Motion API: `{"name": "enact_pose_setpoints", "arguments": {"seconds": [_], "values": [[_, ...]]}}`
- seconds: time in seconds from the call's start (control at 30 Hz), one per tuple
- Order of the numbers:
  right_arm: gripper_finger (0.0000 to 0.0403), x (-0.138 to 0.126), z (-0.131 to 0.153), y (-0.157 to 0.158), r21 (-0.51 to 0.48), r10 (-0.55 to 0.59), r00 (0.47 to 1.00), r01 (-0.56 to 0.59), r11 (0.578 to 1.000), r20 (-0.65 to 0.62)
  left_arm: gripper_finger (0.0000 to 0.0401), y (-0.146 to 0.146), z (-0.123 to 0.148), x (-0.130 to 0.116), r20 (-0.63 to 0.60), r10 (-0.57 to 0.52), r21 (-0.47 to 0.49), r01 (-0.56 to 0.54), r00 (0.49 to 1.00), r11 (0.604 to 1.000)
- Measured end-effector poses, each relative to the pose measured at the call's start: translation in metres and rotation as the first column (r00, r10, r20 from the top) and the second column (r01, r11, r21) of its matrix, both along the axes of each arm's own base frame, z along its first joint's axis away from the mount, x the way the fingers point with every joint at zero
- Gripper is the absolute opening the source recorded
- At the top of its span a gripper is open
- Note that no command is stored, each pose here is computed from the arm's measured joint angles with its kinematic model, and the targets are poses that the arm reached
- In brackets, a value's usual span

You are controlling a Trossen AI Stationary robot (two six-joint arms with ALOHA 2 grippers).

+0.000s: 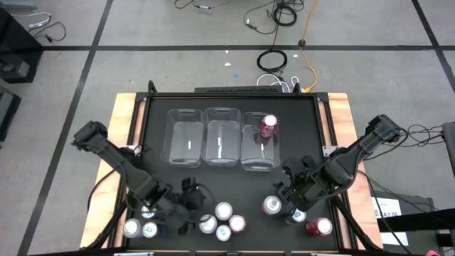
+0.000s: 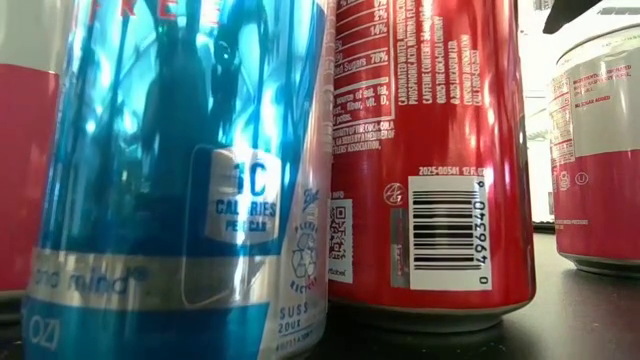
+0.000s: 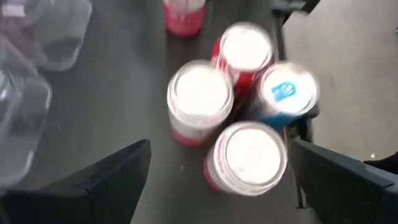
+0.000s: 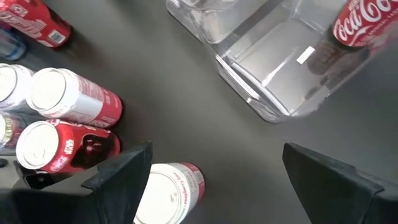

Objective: Sort soda cans
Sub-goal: Put the pink soda can into the left transparent bin

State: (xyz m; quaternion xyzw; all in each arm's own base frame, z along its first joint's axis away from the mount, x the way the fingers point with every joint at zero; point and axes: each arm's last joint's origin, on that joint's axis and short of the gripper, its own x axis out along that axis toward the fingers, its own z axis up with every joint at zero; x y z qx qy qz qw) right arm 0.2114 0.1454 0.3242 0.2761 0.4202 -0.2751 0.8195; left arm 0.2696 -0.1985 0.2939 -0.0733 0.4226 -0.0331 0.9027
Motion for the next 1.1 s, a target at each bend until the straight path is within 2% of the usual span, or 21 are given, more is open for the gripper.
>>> {"name": "enact_pose_setpoints", "arguments": {"seconds": [0.1, 0.17, 0.43, 1.1], "values": [[0.0352, -0.002, 0.0, 0.001, 0.002, -0.006, 1.0, 0.006, 1.0, -0.004, 0.0386, -0.008, -0.012, 0.002, -0.061, 0.016, -0.014, -0.017, 0.998, 1.0], [0.0352, -0.002, 0.0, 0.002, 0.004, -0.008, 1.0, 0.008, 1.0, -0.003, 0.0386, -0.015, -0.02, 0.004, -0.089, -0.013, -0.035, 0.01, 0.996, 0.999], [0.0352, -0.002, 0.0, 0.002, 0.004, -0.01, 1.0, 0.01, 1.0, -0.003, 0.0386, -0.035, -0.036, 0.007, -0.115, -0.012, -0.094, 0.001, 0.993, 0.996], [0.0352, -0.002, 0.0, 0.002, 0.005, -0.009, 1.0, 0.009, 1.0, -0.003, 0.0386, -0.041, -0.08, 0.022, -0.178, 0.017, 0.041, -0.01, 0.984, 0.999]]}}
